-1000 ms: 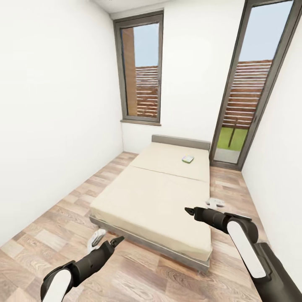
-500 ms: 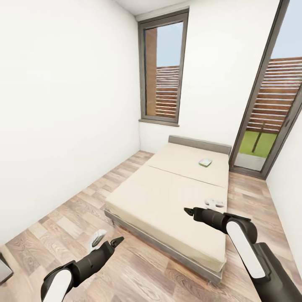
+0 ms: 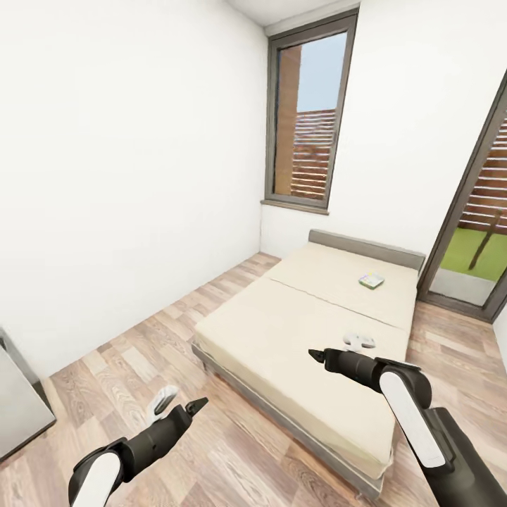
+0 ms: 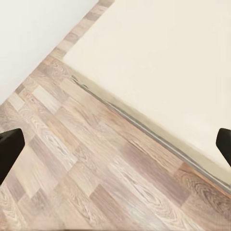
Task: Put all the toys in the child's room - the three board games (two on the bed and one on the table), the two jigsaw puzzles on the table, and the tennis ball on the table - inside the toy box on the table in the child's room.
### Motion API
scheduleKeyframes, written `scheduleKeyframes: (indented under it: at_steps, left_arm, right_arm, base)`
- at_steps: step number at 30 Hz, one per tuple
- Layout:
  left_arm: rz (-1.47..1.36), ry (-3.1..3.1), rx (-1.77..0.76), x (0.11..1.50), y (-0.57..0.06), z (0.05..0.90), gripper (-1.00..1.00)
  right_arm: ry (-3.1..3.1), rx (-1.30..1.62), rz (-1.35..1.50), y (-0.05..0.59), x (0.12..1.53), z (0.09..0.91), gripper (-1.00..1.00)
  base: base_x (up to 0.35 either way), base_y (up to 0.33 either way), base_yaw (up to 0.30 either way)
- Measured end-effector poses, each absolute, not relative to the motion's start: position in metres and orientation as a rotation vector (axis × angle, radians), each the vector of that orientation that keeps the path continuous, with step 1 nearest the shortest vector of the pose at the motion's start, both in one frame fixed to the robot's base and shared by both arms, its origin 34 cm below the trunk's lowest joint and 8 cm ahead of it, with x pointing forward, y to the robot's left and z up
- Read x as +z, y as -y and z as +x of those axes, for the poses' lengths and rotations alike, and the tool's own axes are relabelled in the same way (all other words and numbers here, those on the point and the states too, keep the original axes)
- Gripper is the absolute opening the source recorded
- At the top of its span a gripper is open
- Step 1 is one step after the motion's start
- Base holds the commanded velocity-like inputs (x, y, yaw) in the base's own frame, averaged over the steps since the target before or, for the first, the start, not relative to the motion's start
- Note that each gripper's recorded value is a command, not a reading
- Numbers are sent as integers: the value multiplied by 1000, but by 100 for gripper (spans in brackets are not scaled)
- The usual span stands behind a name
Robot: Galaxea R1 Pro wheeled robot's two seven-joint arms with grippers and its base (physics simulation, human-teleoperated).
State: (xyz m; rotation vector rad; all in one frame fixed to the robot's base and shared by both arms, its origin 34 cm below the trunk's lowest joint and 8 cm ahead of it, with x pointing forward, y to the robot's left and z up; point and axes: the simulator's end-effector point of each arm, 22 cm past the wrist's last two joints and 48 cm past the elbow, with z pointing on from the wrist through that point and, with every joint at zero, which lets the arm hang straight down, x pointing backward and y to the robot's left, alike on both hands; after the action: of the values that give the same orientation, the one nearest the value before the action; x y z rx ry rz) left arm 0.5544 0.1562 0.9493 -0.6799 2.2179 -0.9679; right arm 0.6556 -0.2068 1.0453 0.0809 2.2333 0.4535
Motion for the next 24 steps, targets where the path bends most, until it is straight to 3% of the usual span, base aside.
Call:
scheduleKeyframes:
  at_steps: [13,24]
  left_arm:
    - [-681,-2216,-970,949,-157,554,100]
    - [-681,-2216,-970,949,-157,554,100]
  right_arm:
    - [-2233,454,81,206,1045,656,100]
    - [-2234,454,81,206,1045,656,100]
  base:
    - [0,-267,297]
    - [0,-99,297]
